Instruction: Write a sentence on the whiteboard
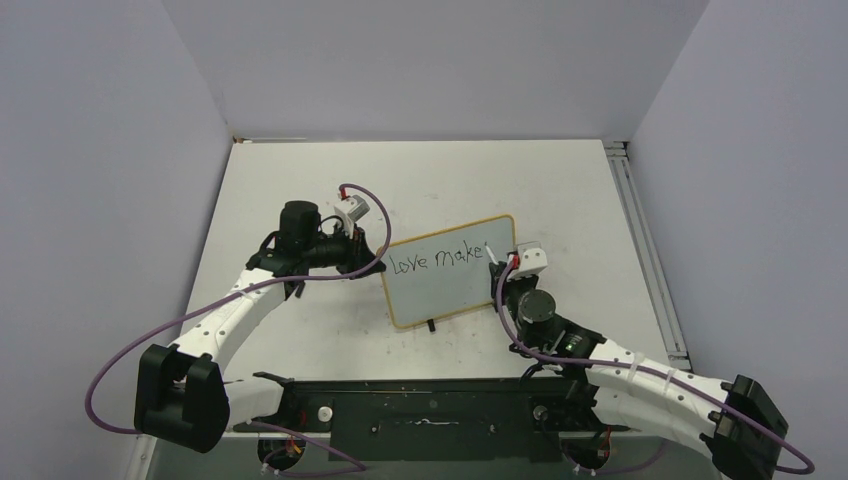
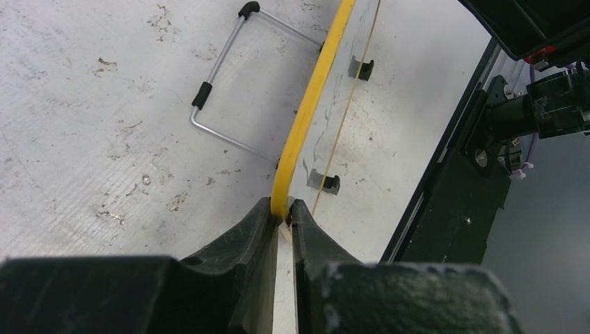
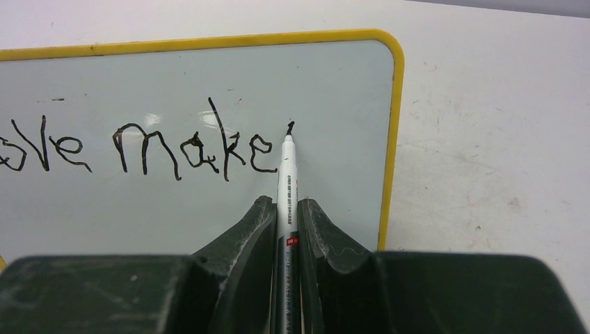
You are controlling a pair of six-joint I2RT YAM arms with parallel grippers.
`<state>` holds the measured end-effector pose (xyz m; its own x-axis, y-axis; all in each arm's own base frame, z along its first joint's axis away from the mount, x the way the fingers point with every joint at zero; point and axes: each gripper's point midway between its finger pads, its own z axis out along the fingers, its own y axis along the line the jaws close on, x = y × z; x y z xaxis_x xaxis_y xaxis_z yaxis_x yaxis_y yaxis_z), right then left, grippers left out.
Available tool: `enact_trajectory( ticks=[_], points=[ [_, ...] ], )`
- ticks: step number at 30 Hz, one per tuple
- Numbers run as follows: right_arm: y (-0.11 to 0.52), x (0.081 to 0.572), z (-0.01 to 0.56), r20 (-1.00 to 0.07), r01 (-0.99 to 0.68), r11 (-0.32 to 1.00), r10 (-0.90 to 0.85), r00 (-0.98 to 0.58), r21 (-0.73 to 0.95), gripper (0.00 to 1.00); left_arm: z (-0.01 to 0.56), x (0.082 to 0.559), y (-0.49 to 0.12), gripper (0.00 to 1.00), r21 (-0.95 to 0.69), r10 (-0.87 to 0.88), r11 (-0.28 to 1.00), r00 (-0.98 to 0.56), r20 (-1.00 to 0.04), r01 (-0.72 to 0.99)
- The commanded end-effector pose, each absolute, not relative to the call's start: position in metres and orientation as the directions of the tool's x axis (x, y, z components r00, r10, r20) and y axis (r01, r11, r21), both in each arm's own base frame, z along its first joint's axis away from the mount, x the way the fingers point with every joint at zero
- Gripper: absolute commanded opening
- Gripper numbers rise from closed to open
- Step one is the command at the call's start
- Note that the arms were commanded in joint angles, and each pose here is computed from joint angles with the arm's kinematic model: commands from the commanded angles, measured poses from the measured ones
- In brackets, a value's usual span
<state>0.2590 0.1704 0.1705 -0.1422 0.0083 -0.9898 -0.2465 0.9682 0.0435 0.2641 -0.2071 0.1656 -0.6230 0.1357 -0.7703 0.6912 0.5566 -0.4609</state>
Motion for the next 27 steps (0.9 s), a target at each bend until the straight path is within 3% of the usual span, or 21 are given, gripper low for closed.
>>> enact_trajectory(
  ticks=[1,27],
  points=[
    [0.179,0.26,0.174,-0.989,-0.277,0.959,0.019,-0.145,0.059,0.05,0.179,0.27,-0.208,0.0,-0.428,0.133,0.563,-0.589,-0.797,0.707],
    [0.161,0.252,0.151,-0.973,-0.193,0.978,0.033,-0.23,0.079,0.05,0.181,0.269,-0.209,0.0,-0.427,0.134,0.558,-0.585,-0.8,0.711]
  ],
)
